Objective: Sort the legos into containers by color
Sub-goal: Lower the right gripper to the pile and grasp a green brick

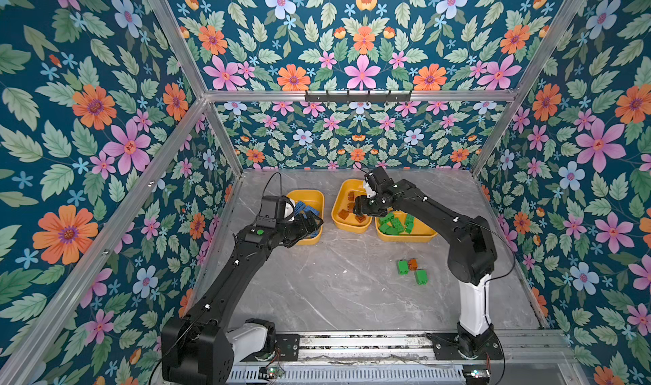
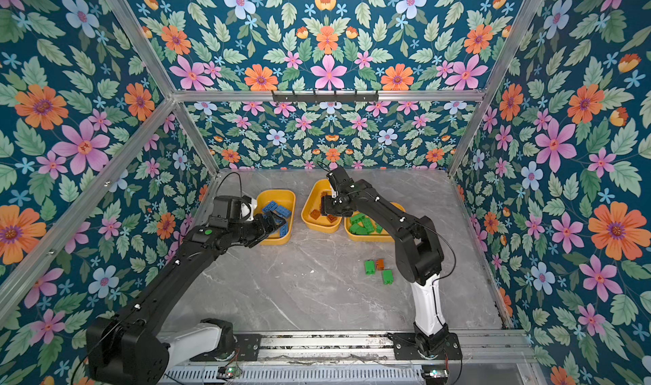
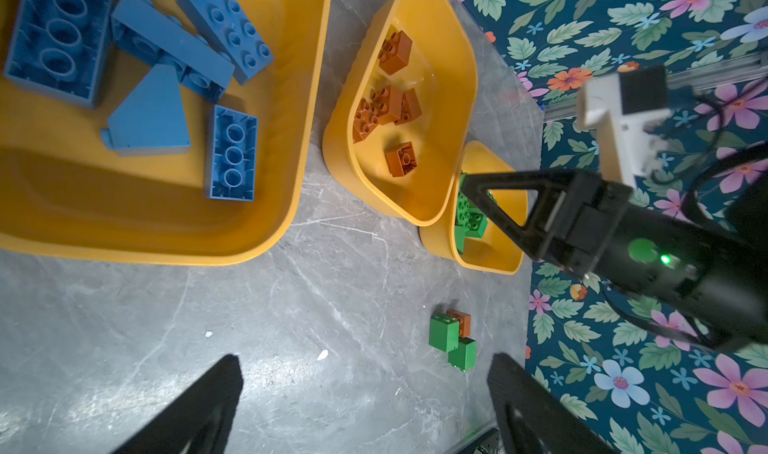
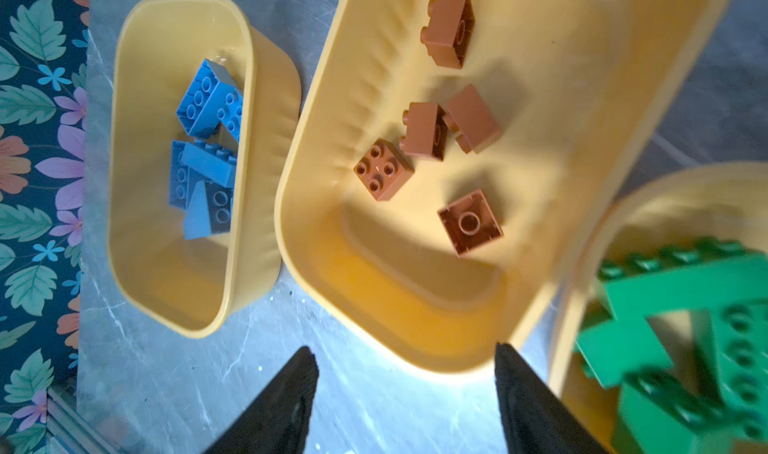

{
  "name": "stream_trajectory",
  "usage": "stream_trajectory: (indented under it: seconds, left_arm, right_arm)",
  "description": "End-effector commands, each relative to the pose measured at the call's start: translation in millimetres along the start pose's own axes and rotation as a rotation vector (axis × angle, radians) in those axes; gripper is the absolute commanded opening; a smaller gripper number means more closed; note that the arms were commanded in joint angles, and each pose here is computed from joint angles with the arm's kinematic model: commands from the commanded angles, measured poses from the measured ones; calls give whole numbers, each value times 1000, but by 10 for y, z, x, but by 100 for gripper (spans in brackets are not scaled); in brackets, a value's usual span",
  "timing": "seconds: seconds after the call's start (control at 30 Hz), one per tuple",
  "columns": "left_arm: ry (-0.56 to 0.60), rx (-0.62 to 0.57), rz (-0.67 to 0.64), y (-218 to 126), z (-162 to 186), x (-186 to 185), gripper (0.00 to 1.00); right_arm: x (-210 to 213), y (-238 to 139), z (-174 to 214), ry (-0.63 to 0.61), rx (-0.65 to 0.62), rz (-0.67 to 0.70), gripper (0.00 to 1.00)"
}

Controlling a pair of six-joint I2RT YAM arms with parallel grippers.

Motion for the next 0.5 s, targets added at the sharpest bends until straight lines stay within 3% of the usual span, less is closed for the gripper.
stream_trajectory:
  seconds: [0.0, 0.2, 0.47]
  left_arm:
    - [-2, -16, 47, 0, -51, -89, 95]
    - [-12, -7, 93, 43, -47, -160, 95]
    - [-14, 13, 141, 126, -16, -281, 95]
  right_arm:
    - [-208, -240, 299, -8, 38, 82, 71]
    - [-468, -703, 969, 66, 86, 113, 73]
    - [-735, -657, 1636, 126, 163, 201, 71]
Point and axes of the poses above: each gripper's point midway between its finger pads, its own y axis out along the fingers, its own x axis along the line the jaws close on, z = x × y, the point moved 3 cm from there along -y, back along the fingers, and after that the axes turned 2 degrees about -y, right-handed, at the moved point
